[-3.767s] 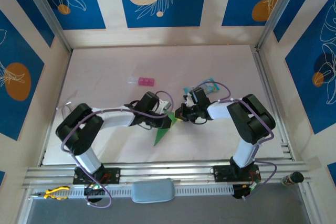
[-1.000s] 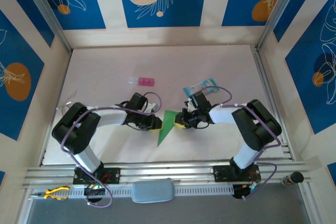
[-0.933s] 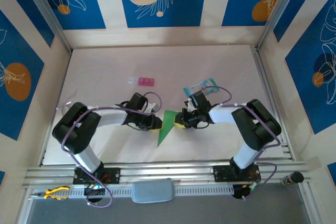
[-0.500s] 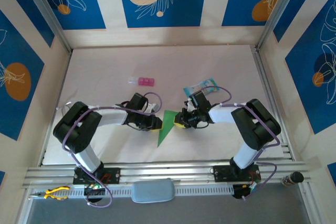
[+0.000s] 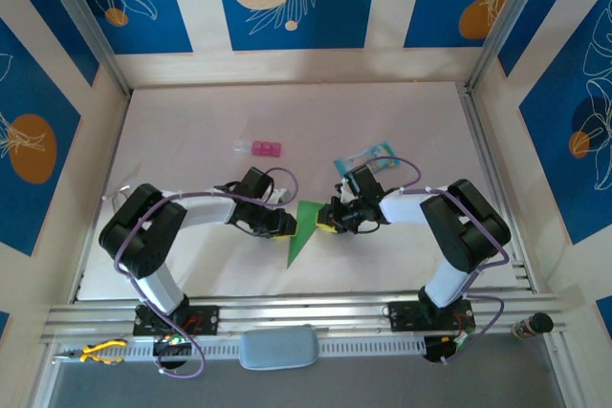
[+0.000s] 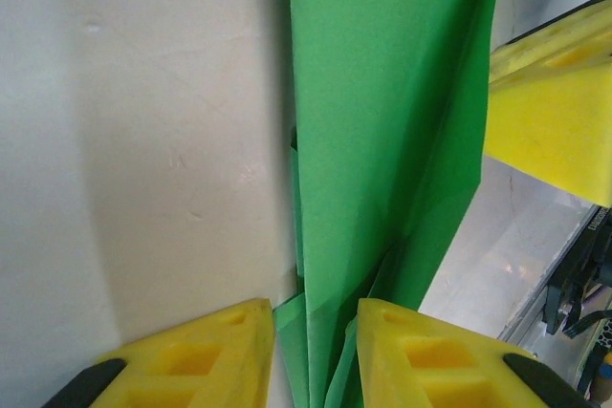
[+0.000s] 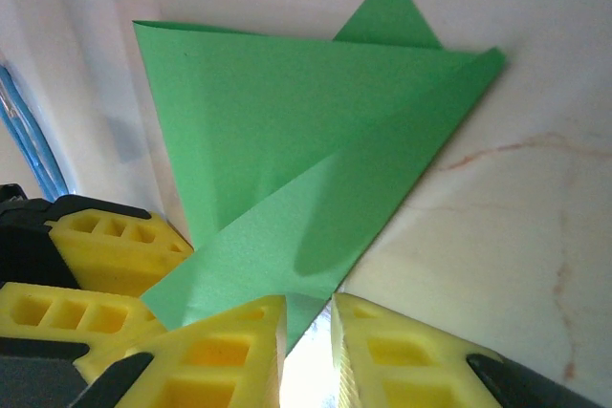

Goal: Fold a paper plane with a square sheet of paper (pick it up from the middle)
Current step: Turn over a paper plane at the center of the table.

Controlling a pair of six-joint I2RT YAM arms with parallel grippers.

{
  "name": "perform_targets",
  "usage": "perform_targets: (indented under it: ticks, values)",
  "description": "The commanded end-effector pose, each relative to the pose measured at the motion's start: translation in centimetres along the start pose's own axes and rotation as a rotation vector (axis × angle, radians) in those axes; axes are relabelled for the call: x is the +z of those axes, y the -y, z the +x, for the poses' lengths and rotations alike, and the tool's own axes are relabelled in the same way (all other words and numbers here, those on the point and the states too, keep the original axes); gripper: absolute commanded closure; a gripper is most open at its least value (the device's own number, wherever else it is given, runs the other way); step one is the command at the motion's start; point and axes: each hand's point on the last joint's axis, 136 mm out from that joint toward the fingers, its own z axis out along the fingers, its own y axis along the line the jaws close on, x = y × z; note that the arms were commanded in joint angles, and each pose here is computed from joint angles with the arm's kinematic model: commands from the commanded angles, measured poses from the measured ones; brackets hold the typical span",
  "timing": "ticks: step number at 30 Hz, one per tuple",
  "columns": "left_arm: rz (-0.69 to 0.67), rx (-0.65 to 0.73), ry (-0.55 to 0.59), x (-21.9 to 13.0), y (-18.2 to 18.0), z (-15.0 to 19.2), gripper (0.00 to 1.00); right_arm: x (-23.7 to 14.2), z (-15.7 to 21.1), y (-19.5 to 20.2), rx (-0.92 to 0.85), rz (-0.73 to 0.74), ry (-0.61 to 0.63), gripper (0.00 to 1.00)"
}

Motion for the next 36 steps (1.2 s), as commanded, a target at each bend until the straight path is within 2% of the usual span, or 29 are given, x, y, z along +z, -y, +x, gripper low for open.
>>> perform_targets:
  ticks: [1, 6, 19, 25, 33, 36]
  values:
    - [-0.018, -0.026, -0.049, 0.9, -0.2, 1.1, 0.7, 1.2, 0.5, 0.1, -0.008, 0.002, -0.033, 0.8]
    - [0.036, -0.023, -0.034, 1.0, 0.9, 0.6, 0.71, 1.3, 0.6, 0.1, -0.005, 0.001, -0.035, 0.8]
    - [0.072, -0.02, -0.03, 1.1, 1.5, 0.5, 0.8, 1.2, 0.7, 0.2, -0.004, 0.004, -0.035, 0.81]
    - [0.121, -0.008, -0.029, 1.1, 2.3, 0.4, 0.8, 1.2, 0.6, 0.2, -0.004, 0.002, -0.034, 0.81]
    - [0.143, -0.001, -0.011, 0.9, 2.8, 0.1, 0.94, 0.9, 0.5, -0.2, -0.009, -0.003, -0.022, 0.8]
    - [0.112, 0.01, 0.025, 0.3, 2.7, -0.4, 0.95, 0.2, 0.4, -0.7, -0.014, -0.002, -0.002, 0.79]
